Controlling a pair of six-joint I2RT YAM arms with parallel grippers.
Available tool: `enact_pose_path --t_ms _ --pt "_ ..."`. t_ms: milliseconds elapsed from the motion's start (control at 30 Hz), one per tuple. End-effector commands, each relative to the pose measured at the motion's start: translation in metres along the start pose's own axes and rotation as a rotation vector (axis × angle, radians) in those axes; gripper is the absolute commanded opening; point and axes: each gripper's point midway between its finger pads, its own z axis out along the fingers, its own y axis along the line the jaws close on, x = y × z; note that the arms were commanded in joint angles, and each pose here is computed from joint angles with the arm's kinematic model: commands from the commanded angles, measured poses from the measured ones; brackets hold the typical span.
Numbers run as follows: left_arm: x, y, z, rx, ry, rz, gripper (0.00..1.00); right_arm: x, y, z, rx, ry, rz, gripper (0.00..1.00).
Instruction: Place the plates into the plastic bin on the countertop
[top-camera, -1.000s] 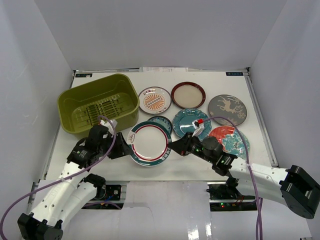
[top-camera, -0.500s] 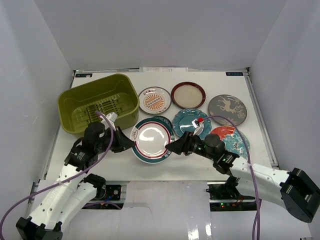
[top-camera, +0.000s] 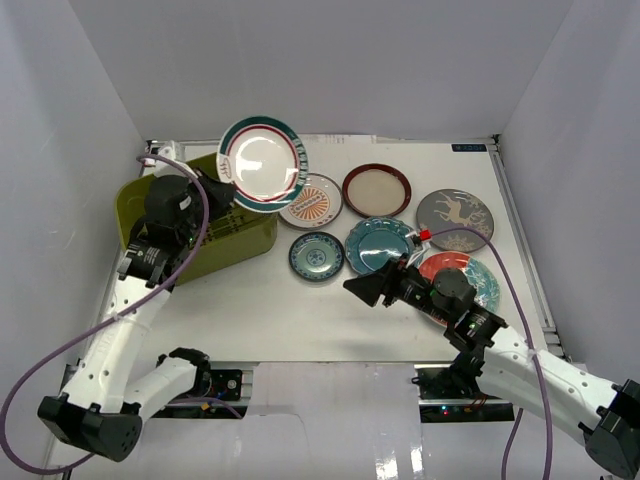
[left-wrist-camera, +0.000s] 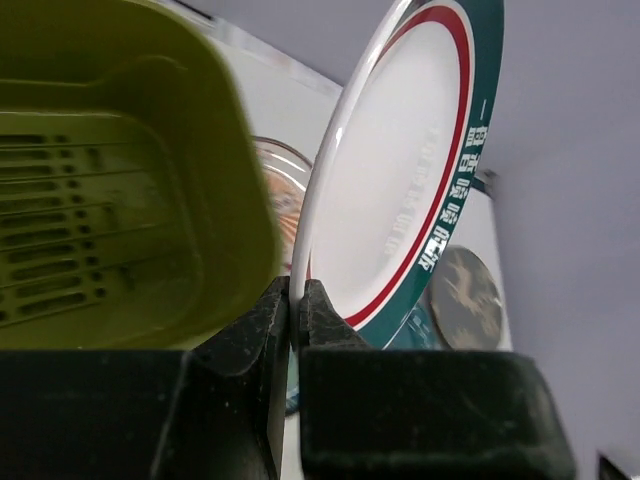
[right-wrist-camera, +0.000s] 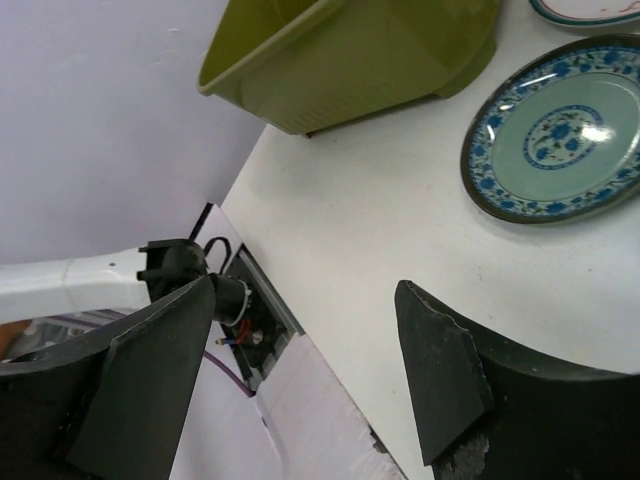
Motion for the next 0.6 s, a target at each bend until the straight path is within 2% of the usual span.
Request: enact_pose_path --t_ms 0,67,133,233,400,567 --pt "-0.039 0.055 0.007 -0.217 -0.144 -0.049 0.00 0.006 -0.023 -0.005 0.094 0.012 -0.060 0.79" --pt "-0.052 0.096 0.010 -0.318 -0.178 -0.088 0.00 0.007 -0.030 -0.007 0.121 0.019 -0.092 0.78" --pt "-0.049 0.137 0.017 -0.389 -0.153 -0.146 0.00 0.008 -0.038 -0.006 0.155 0.027 -0.129 0.77" --pt "-0.037 0.173 0.025 -0.469 -0.122 -0.192 0.00 0.009 -0.045 -0.003 0.187 0.048 -0.160 0.77" --pt "-0.016 0.216 0.025 -0.593 -0.095 -0.197 0.00 0.012 -0.054 0.006 0.211 0.068 -0.188 0.77" --pt "0.018 0.240 0.033 -0.649 0.025 -0.181 0.00 0.013 -0.072 0.025 0.270 0.072 -0.178 0.77"
